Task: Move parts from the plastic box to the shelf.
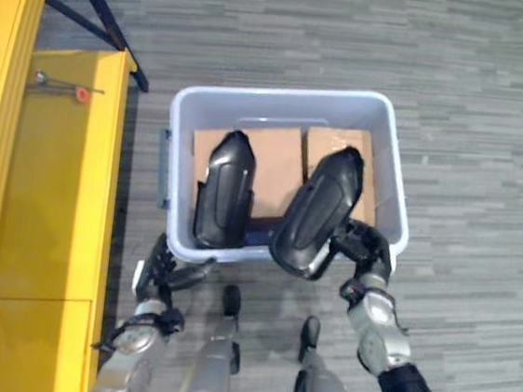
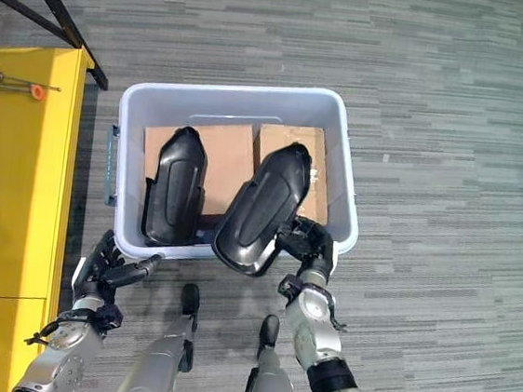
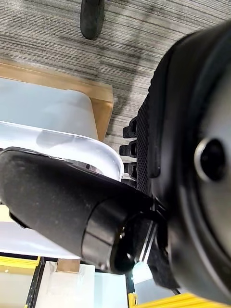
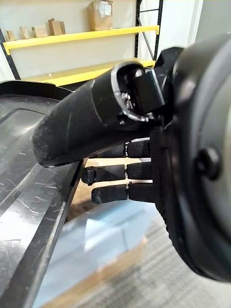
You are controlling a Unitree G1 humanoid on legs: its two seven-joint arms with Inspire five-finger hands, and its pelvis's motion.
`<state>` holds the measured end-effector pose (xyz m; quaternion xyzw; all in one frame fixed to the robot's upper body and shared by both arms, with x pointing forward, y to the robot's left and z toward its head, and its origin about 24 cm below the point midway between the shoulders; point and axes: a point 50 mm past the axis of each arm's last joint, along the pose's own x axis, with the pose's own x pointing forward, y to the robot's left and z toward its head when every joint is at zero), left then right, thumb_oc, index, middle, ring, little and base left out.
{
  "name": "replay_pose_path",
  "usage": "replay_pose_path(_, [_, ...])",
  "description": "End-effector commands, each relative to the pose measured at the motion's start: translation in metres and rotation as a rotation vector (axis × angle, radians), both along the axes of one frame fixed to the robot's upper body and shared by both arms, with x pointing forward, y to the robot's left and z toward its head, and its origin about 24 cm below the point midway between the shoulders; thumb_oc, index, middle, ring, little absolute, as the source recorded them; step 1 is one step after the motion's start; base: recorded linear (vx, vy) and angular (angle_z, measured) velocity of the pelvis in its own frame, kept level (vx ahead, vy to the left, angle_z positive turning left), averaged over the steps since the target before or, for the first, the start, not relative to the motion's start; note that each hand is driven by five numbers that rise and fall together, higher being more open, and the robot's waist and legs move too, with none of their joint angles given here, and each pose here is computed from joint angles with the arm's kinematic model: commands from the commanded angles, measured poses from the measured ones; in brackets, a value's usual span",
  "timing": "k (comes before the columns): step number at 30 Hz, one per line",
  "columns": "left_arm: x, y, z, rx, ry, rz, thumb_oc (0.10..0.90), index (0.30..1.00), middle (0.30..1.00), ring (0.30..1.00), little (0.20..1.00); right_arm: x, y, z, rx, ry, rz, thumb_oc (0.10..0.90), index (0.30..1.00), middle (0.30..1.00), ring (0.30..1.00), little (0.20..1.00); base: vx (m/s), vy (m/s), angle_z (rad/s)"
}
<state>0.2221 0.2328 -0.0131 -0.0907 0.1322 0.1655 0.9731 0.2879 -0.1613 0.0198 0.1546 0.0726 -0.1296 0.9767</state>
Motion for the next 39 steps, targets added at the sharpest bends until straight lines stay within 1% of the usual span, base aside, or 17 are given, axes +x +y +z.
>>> replay_pose_path(1, [0.008, -0.016, 0.022, 0.03, -0.146, -0.146, 0.9, 1.0, 1.0, 1.0, 1.0, 0.01, 0.003, 0.045, 0.036, -0.279, 0.105, 0.4, 0.3, 0.3, 0.3, 0.3, 0.07, -0.081, -0.07])
replay_pose_path(4, [0.0, -0.01, 0.017, 0.04, -0.12, -0.141, 0.9, 1.0, 1.0, 1.0, 1.0, -0.006, -0.003, 0.043, 0.056, -0.299, 0.14, 0.4, 0.3, 0.3, 0.3, 0.3, 0.07, -0.089, -0.04])
replay_pose_path(8, [-0.008, -0.006, 0.009, 0.056, -0.086, -0.141, 0.9, 1.0, 1.0, 1.0, 1.0, -0.016, -0.01, 0.046, 0.043, -0.324, 0.177, 0.4, 0.3, 0.3, 0.3, 0.3, 0.03, -0.116, 0.12])
replay_pose_path(9, [-0.008, -0.006, 0.009, 0.056, -0.086, -0.141, 0.9, 1.0, 1.0, 1.0, 1.0, -0.016, -0.01, 0.046, 0.043, -0.324, 0.177, 0.4, 0.3, 0.3, 0.3, 0.3, 0.01, -0.116, 0.16])
replay_pose_path(11, [-0.013, -0.004, 0.004, 0.055, -0.06, -0.128, 0.9, 1.0, 1.0, 1.0, 1.0, -0.014, -0.007, 0.05, 0.032, -0.336, 0.23, 0.4, 0.3, 0.3, 0.3, 0.3, 0.0, -0.199, 0.05])
replay_pose_path(13, [-0.014, -0.003, 0.003, 0.046, -0.057, -0.123, 0.9, 1.0, 1.0, 1.0, 1.0, -0.012, -0.004, 0.052, 0.074, -0.348, 0.254, 0.4, 0.3, 0.3, 0.3, 0.3, -0.03, -0.192, 0.1])
replay_pose_path(14, [-0.015, -0.003, 0.001, 0.035, -0.053, -0.112, 0.9, 1.0, 1.0, 1.0, 1.0, -0.011, 0.001, 0.059, 0.106, -0.373, 0.291, 0.4, 0.3, 0.3, 0.3, 0.3, -0.05, -0.217, 0.01])
replay_pose_path(17, [-0.015, -0.003, 0.002, 0.012, -0.063, -0.089, 0.9, 1.0, 1.0, 1.0, 1.0, -0.006, 0.005, 0.075, 0.083, -0.43, 0.35, 0.4, 0.3, 0.3, 0.3, 0.3, -0.1, -0.269, 0.01])
replay_pose_path(18, [-0.011, -0.005, 0.004, -0.009, -0.083, -0.078, 0.9, 1.0, 1.0, 1.0, 1.0, 0.002, 0.009, 0.092, 0.054, -0.481, 0.392, 0.4, 0.3, 0.3, 0.3, 0.3, -0.2, -0.237, 0.29])
replay_pose_path(19, [-0.01, -0.005, 0.004, -0.013, -0.082, -0.072, 0.9, 1.0, 1.0, 1.0, 1.0, 0.003, 0.01, 0.097, 0.055, -0.499, 0.4, 0.4, 0.3, 0.3, 0.3, 0.3, -0.27, -0.229, 0.48])
replay_pose_path(22, [-0.004, -0.009, 0.004, -0.019, -0.09, -0.085, 0.9, 1.0, 1.0, 1.0, 1.0, -0.003, 0.001, 0.101, 0.027, -0.523, 0.385, 0.4, 0.3, 0.3, 0.3, 0.3, -0.21, -0.133, 1.08])
replay_pose_path(24, [-0.005, -0.012, 0.005, -0.043, -0.11, -0.077, 0.9, 1.0, 1.0, 1.0, 1.0, -0.013, -0.007, 0.088, 0.039, -0.491, 0.349, 0.4, 0.3, 0.3, 0.3, 0.3, -0.14, -0.094, 1.39])
replay_pose_path(25, [-0.005, -0.012, 0.005, -0.043, -0.11, -0.077, 0.9, 1.0, 1.0, 1.0, 1.0, -0.014, -0.007, 0.088, 0.039, -0.49, 0.349, 0.4, 0.3, 0.3, 0.3, 0.3, -0.06, -0.02, 1.31])
replay_pose_path(26, [-0.005, -0.012, 0.005, -0.051, -0.115, -0.07, 0.9, 1.0, 1.0, 1.0, 1.0, -0.017, -0.009, 0.08, 0.074, -0.465, 0.324, 0.4, 0.3, 0.3, 0.3, 0.3, -0.04, 0.022, 1.21])
replay_pose_path(29, [-0.007, -0.013, 0.003, -0.058, -0.108, -0.068, 0.9, 1.0, 1.0, 1.0, 1.0, -0.022, -0.013, 0.074, 0.084, -0.443, 0.295, 0.4, 0.3, 0.3, 0.3, 0.3, 0.0, 0.117, 1.01])
replay_pose_path(33, [-0.017, -0.011, -0.003, -0.048, -0.076, -0.078, 0.9, 1.0, 1.0, 1.0, 1.0, -0.034, -0.024, 0.067, 0.062, -0.415, 0.264, 0.4, 0.3, 0.3, 0.3, 0.3, 0.03, 0.236, 0.68])
replay_pose_path(39, [-0.023, -0.003, -0.001, -0.022, -0.078, -0.062, 0.9, 1.0, 1.0, 1.0, 1.0, -0.036, -0.022, 0.062, 0.072, -0.397, 0.26, 0.4, 0.3, 0.3, 0.3, 0.3, -0.02, 0.221, 0.19])
